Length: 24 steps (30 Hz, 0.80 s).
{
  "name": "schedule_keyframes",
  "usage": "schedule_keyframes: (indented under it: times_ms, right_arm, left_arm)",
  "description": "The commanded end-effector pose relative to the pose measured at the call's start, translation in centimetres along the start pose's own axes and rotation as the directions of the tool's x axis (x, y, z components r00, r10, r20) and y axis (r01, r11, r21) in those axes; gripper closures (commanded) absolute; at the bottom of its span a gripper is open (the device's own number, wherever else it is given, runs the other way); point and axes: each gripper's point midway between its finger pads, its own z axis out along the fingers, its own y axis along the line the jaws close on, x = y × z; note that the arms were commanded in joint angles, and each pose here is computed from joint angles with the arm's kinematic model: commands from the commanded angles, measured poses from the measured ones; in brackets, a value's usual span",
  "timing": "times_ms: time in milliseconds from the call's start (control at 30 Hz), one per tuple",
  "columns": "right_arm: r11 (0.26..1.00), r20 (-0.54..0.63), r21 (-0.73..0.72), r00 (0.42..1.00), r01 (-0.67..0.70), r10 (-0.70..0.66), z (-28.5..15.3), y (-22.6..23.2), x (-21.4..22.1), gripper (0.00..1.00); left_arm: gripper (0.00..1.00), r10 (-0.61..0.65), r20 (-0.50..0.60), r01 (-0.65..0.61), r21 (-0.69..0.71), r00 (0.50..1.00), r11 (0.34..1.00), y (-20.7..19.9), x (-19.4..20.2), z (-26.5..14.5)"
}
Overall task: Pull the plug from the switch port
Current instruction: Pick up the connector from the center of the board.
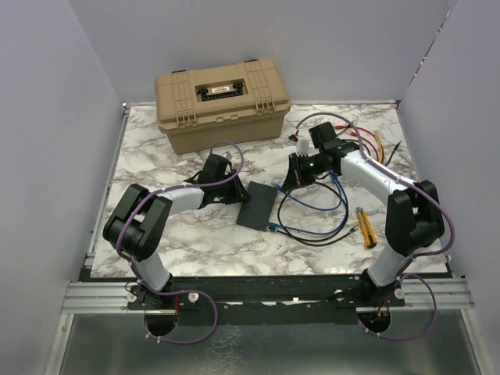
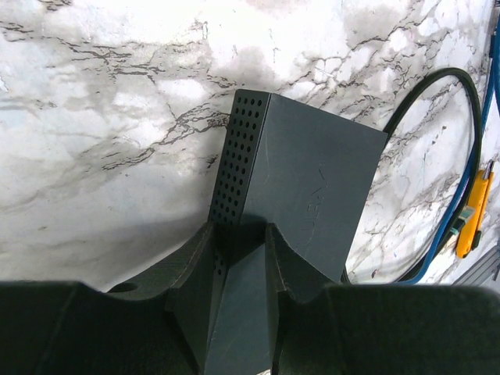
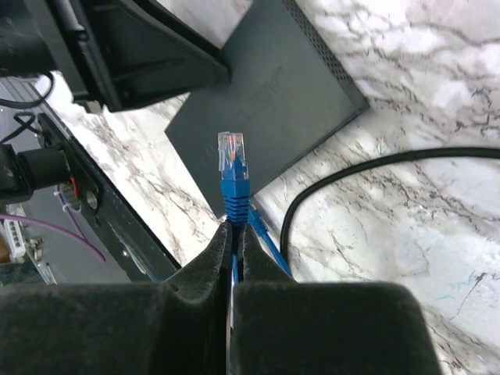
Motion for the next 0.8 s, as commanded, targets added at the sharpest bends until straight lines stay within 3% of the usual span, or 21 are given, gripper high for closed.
schedule_keyframes:
  times_ms: [0, 267, 467, 767]
  right_arm:
    - [0.999, 0.045, -0.007, 0.998, 0.037, -0.037, -1.5, 1.6, -1.8, 1.00]
    - [0.988, 0.151, -0.058, 0.980, 0.141, -0.131, -4.3, 5.1, -5.9, 1.00]
    - [0.960, 0.276, -0.115, 0.936, 0.257, -0.217, -7.7, 9.4, -9.7, 1.00]
    - [0.935, 0.404, -0.087, 0.870, 0.344, -0.283, -11.5, 12.8, -14.1, 1.00]
  left_arm:
    - [1.00, -0.051, -0.277, -0.074, -0.422, 0.959, 0.904, 12.4, 9.5, -1.1]
    - [1.00, -0.052, -0.281, -0.074, -0.419, 0.958, 0.905, 12.3, 9.5, -1.0]
    - [1.00, -0.049, -0.282, -0.077, -0.418, 0.958, 0.905, 12.3, 9.4, -0.9]
    - [1.00, -0.047, -0.290, -0.081, -0.415, 0.956, 0.906, 12.3, 9.4, -0.6]
